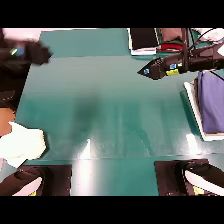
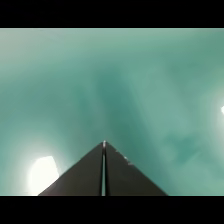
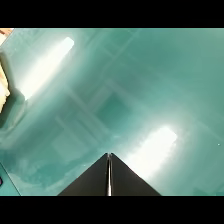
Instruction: Fold the shirts.
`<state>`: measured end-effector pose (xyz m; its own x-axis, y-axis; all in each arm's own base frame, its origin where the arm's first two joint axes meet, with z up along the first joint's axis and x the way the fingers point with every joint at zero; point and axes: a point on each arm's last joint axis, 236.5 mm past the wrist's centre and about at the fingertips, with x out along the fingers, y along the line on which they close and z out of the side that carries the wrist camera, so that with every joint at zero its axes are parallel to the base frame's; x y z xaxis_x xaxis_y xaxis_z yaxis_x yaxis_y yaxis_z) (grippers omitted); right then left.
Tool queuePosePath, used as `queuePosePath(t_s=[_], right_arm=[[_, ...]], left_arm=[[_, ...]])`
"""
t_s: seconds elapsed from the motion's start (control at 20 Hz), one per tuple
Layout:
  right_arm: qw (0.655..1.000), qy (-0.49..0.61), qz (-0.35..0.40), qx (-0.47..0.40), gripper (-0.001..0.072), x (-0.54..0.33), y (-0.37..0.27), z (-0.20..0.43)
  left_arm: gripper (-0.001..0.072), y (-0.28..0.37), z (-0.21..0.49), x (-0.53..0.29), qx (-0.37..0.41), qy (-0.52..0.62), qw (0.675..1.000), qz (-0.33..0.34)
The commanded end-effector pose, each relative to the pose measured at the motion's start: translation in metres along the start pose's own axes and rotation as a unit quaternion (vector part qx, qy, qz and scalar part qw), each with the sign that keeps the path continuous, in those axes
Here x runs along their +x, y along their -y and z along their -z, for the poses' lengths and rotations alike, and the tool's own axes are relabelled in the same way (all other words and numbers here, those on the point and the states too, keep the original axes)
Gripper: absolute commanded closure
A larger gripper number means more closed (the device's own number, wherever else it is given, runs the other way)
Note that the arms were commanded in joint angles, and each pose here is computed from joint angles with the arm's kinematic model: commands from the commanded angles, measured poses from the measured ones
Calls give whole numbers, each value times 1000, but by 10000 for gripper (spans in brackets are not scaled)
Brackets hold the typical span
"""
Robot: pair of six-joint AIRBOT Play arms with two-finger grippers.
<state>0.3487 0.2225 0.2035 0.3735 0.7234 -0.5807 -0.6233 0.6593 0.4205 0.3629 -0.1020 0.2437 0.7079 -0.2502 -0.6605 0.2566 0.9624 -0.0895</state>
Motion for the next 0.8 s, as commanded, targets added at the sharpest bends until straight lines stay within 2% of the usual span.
queuePosePath(t_s=[0.0,0.05,0.1,0.15,0.3,0.45,0.6,0.65,0.7,0.75], right_arm=[[1000,-1,-1,0,691,0,0,0],[1000,-1,-1,0,691,0,0,0],[1000,-1,-1,0,691,0,0,0],[1000,0,-1,0,691,0,0,0],[1000,-1,-1,0,691,0,-1,0],[1000,0,-1,0,691,0,0,0],[1000,0,-1,0,691,0,0,0],[1000,0,-1,0,691,0,0,0],[1000,0,-1,0,691,0,0,0],[1000,1,0,0,691,0,-1,0]], left_arm=[[681,-85,120,-24,-39,-153,979,-130],[559,-101,155,-28,-51,-199,966,-157],[189,-114,191,-28,-63,-244,951,-179],[69,-123,221,-26,-75,-282,937,-192],[67,-132,301,-8,-99,-365,905,-196],[67,-135,345,11,-109,-384,895,-198],[70,-133,355,14,-125,-387,891,-202],[274,-133,352,13,-129,-386,890,-205],[535,-134,347,11,-129,-381,892,-205],[680,-136,334,10,-129,-367,898,-207]])
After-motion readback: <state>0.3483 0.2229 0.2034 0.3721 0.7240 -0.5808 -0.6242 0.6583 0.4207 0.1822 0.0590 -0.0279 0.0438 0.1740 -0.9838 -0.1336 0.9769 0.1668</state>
